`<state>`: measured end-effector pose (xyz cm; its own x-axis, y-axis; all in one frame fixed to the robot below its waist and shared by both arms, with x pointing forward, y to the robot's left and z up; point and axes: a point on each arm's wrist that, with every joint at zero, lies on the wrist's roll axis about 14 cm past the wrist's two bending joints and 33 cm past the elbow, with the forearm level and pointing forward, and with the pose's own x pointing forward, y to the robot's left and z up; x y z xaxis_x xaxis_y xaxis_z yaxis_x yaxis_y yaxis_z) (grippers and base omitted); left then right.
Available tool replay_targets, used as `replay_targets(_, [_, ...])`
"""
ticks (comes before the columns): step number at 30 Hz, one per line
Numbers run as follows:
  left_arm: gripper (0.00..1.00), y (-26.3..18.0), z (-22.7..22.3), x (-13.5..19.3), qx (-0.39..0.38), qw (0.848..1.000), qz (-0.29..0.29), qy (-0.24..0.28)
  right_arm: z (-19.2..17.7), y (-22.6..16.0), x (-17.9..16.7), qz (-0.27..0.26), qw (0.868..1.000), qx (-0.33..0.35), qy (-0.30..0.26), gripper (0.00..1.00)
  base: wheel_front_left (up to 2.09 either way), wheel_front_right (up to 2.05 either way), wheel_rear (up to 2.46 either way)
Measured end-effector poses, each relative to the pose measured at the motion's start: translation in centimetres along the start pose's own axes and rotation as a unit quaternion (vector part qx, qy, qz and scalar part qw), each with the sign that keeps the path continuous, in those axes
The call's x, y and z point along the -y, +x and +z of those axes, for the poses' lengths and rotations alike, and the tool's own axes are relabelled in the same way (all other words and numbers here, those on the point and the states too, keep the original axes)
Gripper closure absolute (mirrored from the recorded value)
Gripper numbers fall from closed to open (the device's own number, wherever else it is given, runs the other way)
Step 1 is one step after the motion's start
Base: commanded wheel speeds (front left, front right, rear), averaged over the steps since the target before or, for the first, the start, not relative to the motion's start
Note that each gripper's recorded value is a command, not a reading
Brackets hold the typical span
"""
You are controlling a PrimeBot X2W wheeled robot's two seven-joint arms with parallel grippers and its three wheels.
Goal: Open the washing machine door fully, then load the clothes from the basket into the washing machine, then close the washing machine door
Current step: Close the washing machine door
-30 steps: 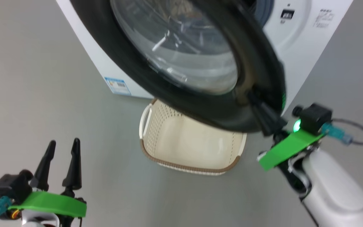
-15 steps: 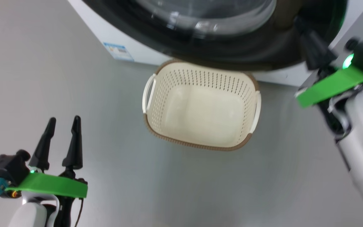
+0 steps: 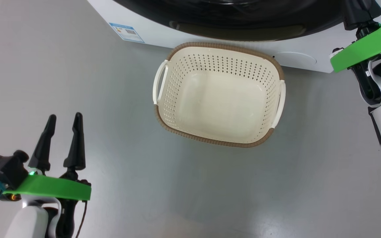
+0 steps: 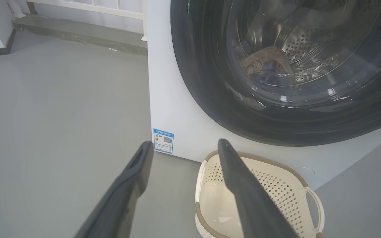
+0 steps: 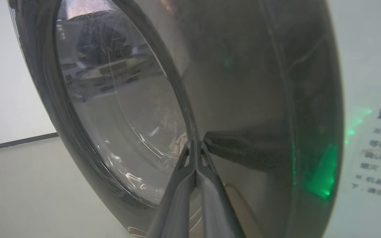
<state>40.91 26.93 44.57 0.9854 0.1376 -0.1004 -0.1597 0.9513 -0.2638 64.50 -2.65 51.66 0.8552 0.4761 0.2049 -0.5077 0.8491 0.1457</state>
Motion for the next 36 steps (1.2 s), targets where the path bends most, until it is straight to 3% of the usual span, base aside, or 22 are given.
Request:
replay_targets(12, [0.0, 0.2, 1.1, 1.3, 0.016, 1.0, -0.019, -0.008, 1.7, -1.1, 0.3, -0.012, 1.0, 0.003, -0.008, 1.0, 0.0, 0.0, 0.0])
replay_targets(13, [0.0, 0.2, 1.1, 1.5, 0.017, 1.0, -0.022, -0.008, 1.9, -1.4, 0.4, -0.015, 1.0, 0.003, -0.008, 0.87, 0.0, 0.0, 0.0])
replay_targets(14, [0.0, 0.2, 1.2, 1.6, 0.018, 1.0, -0.024, -0.009, 2.0, -1.7, 0.4, -0.016, 1.0, 0.002, -0.007, 0.57, 0.0, 0.0, 0.0])
replay_targets(15, [0.0, 0.2, 1.3, 1.8, 0.019, 0.999, -0.027, -0.01, 2.2, -2.0, 0.5, -0.018, 1.0, 0.002, -0.007, 0.09, 0.0, 0.0, 0.0])
replay_targets(16, [0.0, 0.1, 1.4, 1.9, 0.021, 0.999, -0.029, -0.011, 2.3, -2.3, 0.6, -0.019, 1.0, 0.001, -0.009, 0.0, 0.0, 0.0, 0.0])
replay_targets(36, [0.0, -1.3, 2.9, 6.4, 0.042, 0.994, -0.097, -0.03, 6.3, -12.4, -1.5, -0.044, 0.999, 0.006, -0.011, 0.0, 0.0, 0.0, 0.0])
